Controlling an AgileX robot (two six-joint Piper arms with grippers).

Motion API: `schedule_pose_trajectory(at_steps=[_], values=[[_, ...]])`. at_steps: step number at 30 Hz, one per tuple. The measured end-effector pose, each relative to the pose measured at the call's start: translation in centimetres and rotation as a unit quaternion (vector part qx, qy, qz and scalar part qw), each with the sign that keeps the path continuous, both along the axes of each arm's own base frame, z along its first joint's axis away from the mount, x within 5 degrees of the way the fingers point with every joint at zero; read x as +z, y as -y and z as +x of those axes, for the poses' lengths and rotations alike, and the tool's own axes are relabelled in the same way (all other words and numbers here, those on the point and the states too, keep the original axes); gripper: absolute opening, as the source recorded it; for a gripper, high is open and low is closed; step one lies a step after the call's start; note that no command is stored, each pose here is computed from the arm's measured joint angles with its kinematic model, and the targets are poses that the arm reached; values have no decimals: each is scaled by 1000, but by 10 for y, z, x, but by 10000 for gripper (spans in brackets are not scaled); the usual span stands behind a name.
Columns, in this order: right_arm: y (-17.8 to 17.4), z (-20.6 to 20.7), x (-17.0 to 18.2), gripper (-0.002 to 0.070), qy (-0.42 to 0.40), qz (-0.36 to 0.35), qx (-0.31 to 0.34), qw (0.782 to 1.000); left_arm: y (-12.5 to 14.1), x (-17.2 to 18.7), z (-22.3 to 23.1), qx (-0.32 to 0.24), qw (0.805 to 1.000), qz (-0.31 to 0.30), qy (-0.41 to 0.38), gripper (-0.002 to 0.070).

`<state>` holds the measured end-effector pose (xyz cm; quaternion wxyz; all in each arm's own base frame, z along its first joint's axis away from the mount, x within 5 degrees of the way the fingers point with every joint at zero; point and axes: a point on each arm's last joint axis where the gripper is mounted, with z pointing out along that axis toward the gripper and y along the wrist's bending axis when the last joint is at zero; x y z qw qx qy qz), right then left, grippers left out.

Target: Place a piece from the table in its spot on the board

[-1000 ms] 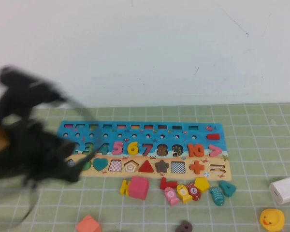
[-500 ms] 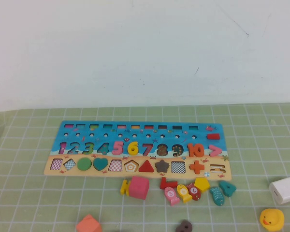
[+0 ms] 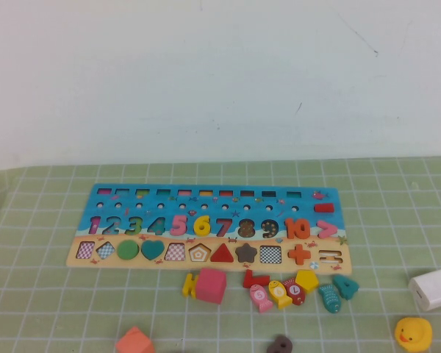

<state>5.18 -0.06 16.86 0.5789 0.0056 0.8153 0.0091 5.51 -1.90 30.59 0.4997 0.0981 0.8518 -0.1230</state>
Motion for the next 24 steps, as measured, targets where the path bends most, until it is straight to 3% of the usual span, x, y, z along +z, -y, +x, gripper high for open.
schedule_pose_trajectory(at_steps=[7, 14, 17, 24], values=[[0, 0, 0, -1, 0, 0, 0, 1000, -2, -36, 3, 6, 998, 45, -52, -1], [0, 0, 0, -1, 0, 0, 0, 1000, -3, -80, 9, 1, 994, 87, 64, -1], [0, 0, 0, -1, 0, 0, 0, 1000, -9, -96, 8, 50, 986, 92, 134, -1], [0, 0, 0, -1, 0, 0, 0, 1000, -17, -123, 0, 130, 977, 70, 156, -1]])
